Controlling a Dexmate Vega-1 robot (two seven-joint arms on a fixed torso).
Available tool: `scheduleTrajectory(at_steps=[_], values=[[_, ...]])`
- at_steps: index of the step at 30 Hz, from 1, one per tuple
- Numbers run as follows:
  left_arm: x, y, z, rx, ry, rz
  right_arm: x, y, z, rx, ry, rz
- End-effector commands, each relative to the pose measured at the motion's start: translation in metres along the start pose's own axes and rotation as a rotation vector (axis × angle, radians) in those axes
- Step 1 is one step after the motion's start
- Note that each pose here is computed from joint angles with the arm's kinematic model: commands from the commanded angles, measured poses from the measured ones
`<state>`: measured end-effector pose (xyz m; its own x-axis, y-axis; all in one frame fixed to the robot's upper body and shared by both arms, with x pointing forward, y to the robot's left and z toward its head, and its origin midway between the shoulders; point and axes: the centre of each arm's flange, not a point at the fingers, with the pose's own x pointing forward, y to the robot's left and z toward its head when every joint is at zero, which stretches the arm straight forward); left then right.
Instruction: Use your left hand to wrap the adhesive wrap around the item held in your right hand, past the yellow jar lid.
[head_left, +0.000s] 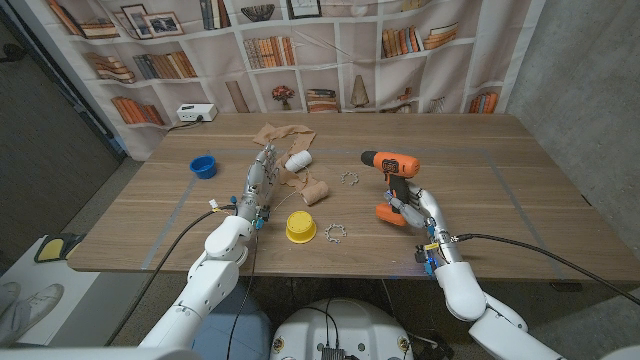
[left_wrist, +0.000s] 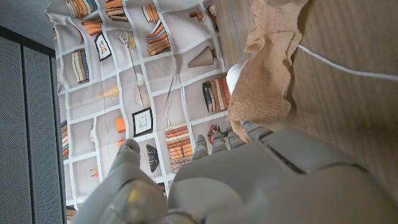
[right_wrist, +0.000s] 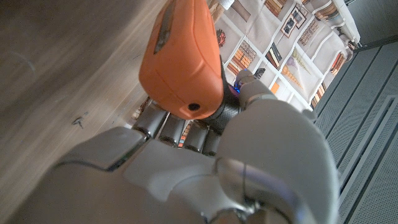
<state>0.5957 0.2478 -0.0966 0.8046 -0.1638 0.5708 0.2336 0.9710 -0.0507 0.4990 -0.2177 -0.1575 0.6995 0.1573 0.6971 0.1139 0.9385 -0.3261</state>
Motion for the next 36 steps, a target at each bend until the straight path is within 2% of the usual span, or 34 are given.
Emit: scheduleTrajectory(at_steps=[1,9,28,32,36], values=[[0.001,0.001,0.003,0.004,-0.004,-0.002,0.003,-0.006,0.005,0.003,-0.019,-0.015],[0.002,0.001,0.004,0.006,-0.002,-0.004,0.005,-0.008,0.007,0.020,-0.034,-0.018],[0.008,0.002,0.008,0.014,0.000,-0.013,0.014,-0.016,0.021,-0.039,-0.110,-0.048],[0.010,0.002,0.008,0.016,-0.001,-0.015,0.017,-0.020,0.030,-0.108,-0.154,-0.062],[0.012,0.002,0.008,0.015,-0.001,-0.015,0.019,-0.023,0.034,-0.139,-0.176,-0.072]])
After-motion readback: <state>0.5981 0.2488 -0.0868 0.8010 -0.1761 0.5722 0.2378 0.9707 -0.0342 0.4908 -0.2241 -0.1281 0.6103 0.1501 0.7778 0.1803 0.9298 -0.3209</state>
